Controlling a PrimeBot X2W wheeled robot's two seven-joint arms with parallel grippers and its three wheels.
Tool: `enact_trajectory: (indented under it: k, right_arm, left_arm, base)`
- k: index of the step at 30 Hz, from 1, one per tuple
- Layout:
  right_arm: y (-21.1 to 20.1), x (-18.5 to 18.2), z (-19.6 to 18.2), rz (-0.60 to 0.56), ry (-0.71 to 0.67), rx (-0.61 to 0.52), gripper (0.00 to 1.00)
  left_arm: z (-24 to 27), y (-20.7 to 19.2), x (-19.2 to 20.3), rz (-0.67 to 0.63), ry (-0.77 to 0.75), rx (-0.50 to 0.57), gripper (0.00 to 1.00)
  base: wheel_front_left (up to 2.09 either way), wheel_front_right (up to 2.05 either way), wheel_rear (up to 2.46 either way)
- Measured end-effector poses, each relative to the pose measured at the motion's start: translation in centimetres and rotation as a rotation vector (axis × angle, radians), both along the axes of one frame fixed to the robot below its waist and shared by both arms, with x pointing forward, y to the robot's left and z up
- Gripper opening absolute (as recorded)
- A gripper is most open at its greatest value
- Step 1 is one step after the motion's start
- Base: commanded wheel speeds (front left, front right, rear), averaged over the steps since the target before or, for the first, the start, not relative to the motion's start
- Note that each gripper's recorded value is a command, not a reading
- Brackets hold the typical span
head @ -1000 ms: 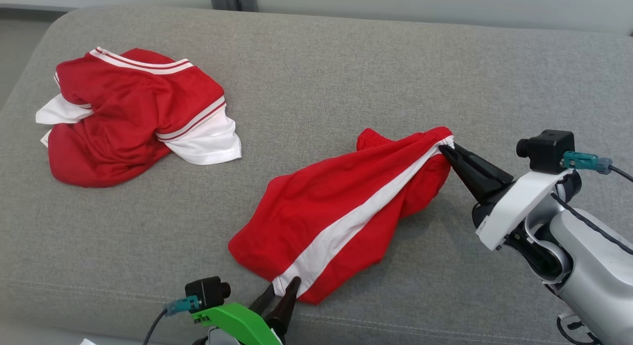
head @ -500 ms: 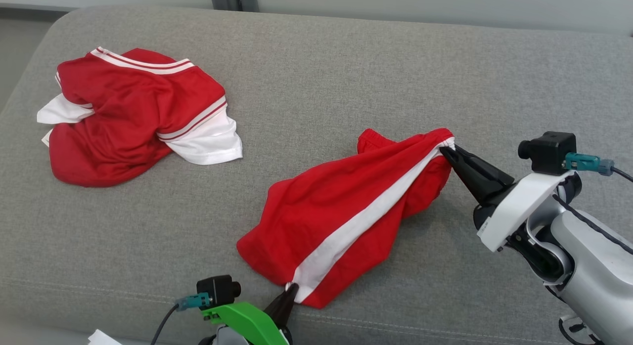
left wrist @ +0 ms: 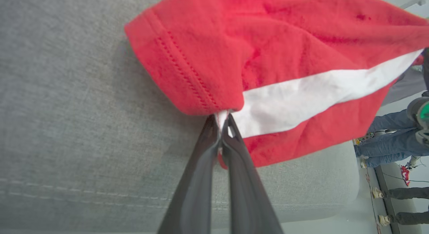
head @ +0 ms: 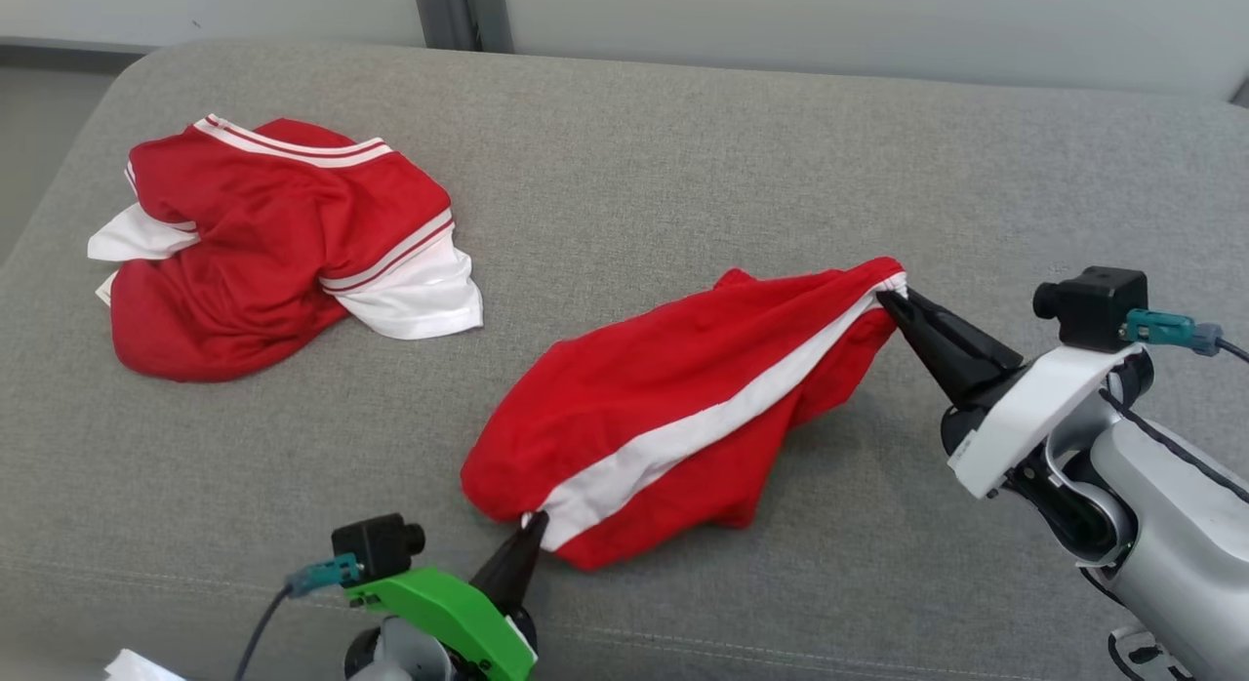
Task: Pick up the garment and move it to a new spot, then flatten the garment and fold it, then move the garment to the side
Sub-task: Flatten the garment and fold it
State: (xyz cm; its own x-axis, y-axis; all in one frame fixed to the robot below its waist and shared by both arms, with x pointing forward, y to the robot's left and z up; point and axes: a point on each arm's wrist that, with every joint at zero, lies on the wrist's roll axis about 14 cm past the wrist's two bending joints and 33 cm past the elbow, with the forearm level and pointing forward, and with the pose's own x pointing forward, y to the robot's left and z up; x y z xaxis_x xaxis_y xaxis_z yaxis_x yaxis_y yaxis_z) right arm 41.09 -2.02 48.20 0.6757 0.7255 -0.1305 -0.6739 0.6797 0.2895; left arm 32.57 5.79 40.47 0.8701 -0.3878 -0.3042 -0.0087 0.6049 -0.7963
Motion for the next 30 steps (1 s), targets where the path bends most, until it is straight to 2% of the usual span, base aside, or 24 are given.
enact_trajectory:
  k: [7, 17, 23, 30]
  right_arm:
    - [-1.1, 0.7, 2.6, -0.045, -0.045, 0.061, 0.00]
    - [0.7, -1.8, 11.5, 0.017, -0.144, 0.328, 0.00]
    - [-1.4, -4.0, 14.7, 0.011, -0.192, 0.405, 0.00]
    - [-3.1, -9.5, 17.0, 0.031, -0.163, 0.552, 0.00]
  left_arm:
    - [6.5, 1.9, 2.1, 0.011, -0.229, -0.009, 0.00]
    - [19.1, 5.0, 2.0, 0.008, -0.619, -0.036, 0.00]
    - [24.9, 7.4, 0.4, 0.027, -0.800, -0.051, 0.00]
    - [32.0, 6.9, -3.7, -0.030, -1.013, -0.111, 0.00]
  base:
    - [0.00, 0.00, 0.00]
    - [0.00, 0.00, 0.00]
    - [0.00, 0.00, 0.00]
    - [0.00, 0.00, 0.00]
